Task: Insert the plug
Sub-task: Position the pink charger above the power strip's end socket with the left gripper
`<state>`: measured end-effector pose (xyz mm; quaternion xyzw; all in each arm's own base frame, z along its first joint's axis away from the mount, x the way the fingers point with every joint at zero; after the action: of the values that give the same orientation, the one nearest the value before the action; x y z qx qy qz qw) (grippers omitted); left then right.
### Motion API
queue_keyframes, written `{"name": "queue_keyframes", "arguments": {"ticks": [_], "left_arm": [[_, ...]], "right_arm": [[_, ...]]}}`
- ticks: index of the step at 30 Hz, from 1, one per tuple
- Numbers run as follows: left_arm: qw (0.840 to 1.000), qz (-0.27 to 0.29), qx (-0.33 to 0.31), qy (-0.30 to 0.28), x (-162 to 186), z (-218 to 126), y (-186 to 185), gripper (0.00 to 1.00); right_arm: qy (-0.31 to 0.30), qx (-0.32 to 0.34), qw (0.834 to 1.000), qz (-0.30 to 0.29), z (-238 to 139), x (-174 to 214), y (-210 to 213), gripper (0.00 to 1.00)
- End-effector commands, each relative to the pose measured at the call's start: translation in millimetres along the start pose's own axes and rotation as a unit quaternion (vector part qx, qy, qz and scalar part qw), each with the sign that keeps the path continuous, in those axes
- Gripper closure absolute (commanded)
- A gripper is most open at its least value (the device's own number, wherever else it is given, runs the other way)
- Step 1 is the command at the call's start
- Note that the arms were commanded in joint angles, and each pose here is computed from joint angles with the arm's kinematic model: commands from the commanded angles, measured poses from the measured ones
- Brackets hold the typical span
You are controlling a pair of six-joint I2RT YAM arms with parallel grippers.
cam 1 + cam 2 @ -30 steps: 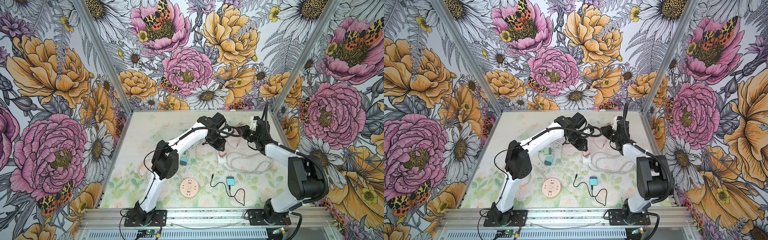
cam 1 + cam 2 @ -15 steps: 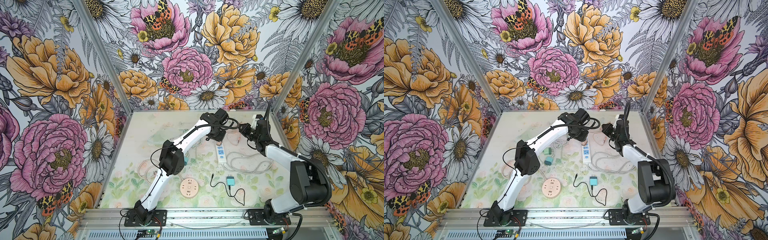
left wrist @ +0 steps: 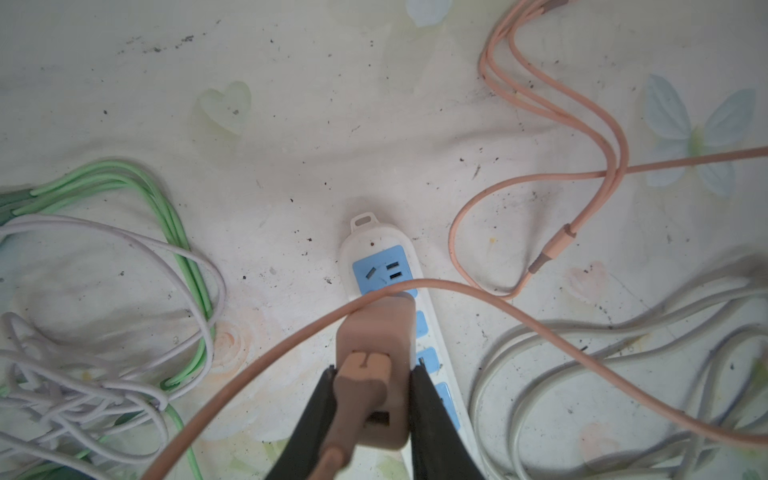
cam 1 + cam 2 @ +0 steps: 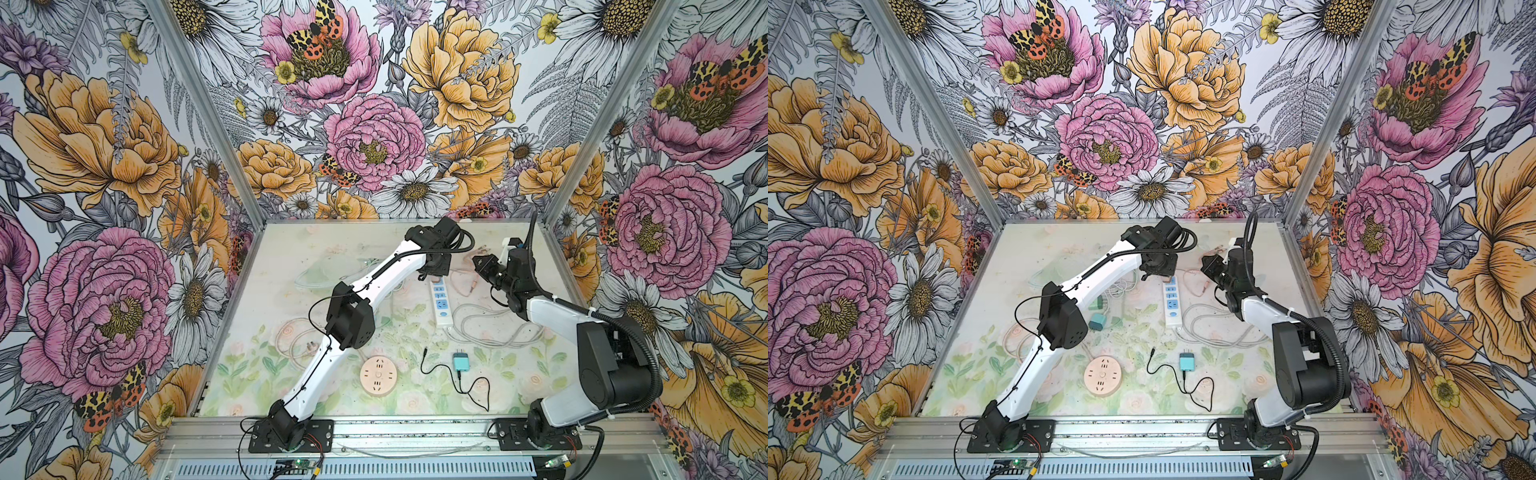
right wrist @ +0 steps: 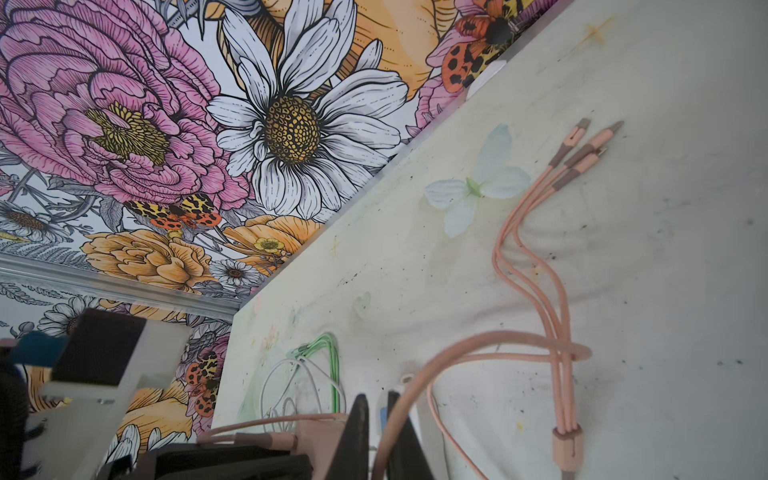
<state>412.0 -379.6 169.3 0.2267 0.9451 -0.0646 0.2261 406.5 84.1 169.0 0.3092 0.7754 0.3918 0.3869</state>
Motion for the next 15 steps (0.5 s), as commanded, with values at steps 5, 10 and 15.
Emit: {"name": "queue_keyframes", "arguments": {"ticks": [5, 10, 15], "left_arm": [[0.998, -0.046, -0.028, -0.019, -8.4, 3.9, 9.0, 1.0], [0.998, -0.058, -0.035, -0.013, -3.9, 10.1, 8.2, 1.0], [0.997, -0.071, -0.032, -0.009, -1.4, 16.7, 2.6, 1.0]], "right_arm": [[-0.025, -0.02, 0.999, -0.01, -2.3, -4.3, 7.5, 0.88], [-0.02, -0.018, 1.0, -0.005, 2.4, -2.0, 2.2, 0.88], [-0.016, -0.011, 1.0, -0.004, 5.3, 1.5, -4.6, 0.88]]}}
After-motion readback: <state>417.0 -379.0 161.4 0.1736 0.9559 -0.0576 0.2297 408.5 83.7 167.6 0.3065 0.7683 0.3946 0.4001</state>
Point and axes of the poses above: each gripper's point midway between its finger pads, its own z axis out along the fingers, its own y axis along the line the jaws close on, x = y × z, the point moved 4 cm from there along -z, back along the fingers, and after that the axes turned 13 degrees about z, right-handed, at the moved point
